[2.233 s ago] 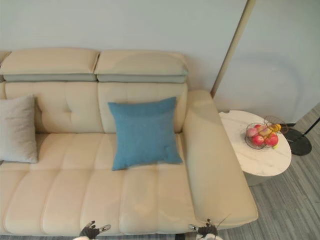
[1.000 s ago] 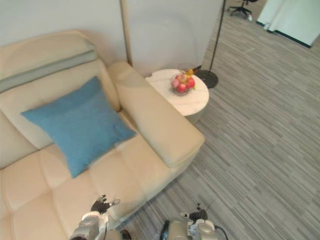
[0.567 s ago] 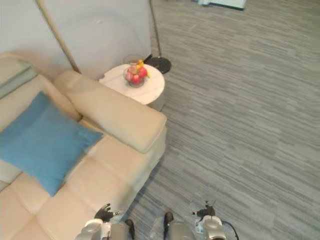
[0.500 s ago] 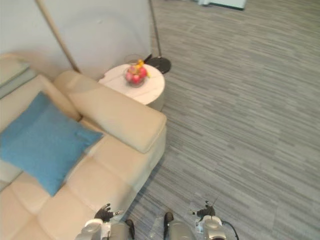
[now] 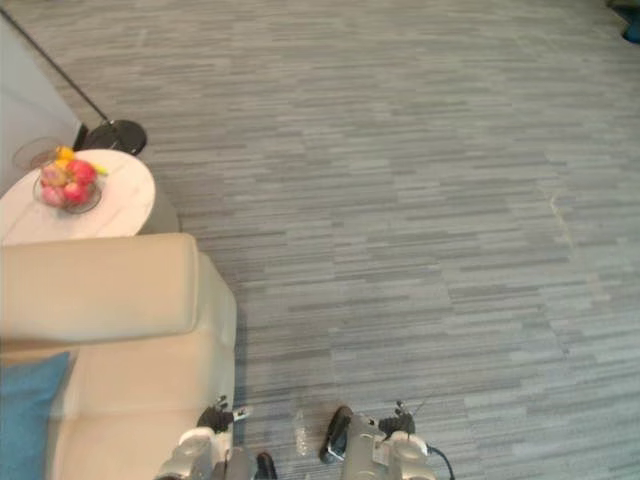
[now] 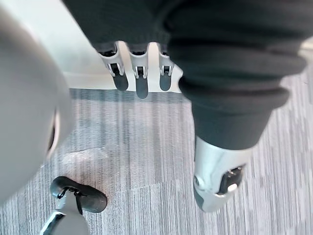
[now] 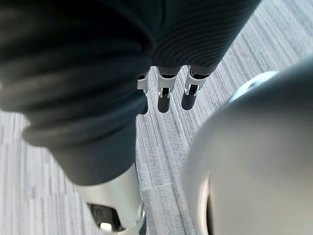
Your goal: Pick up cushions and gather them together orderly.
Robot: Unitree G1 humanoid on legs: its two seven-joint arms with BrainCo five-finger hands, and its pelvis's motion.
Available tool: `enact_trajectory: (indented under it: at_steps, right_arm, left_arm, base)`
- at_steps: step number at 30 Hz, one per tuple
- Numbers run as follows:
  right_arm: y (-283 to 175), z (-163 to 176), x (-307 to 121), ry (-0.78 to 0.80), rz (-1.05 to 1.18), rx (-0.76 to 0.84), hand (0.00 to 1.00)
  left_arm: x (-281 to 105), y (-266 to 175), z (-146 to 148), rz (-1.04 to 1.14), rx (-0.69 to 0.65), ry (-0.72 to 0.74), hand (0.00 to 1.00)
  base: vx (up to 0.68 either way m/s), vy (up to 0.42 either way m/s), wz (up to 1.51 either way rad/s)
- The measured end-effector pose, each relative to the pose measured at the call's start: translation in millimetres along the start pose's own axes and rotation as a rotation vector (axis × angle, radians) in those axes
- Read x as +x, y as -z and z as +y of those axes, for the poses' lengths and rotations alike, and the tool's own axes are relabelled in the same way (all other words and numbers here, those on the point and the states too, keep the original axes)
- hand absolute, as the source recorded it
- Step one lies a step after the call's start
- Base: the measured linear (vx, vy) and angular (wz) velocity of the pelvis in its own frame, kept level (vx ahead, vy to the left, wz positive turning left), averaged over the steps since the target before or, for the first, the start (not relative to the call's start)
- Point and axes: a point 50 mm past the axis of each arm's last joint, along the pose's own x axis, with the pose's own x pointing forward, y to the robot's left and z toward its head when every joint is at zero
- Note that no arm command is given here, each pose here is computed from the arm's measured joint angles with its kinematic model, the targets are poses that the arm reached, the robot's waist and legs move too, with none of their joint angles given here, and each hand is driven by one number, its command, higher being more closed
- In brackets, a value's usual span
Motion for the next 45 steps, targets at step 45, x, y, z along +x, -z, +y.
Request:
enact_trajectory:
  at_steps: [45]
  right_arm:
    - [7.8, -16.9, 3.8, 0.032, 0.053, 0.021, 0.0]
  left_arm:
    - [-0.5, 10.2, 45.2, 0.051, 0.15, -0.057, 0.0]
  base:
    - [0.04, 0.098, -0.1]
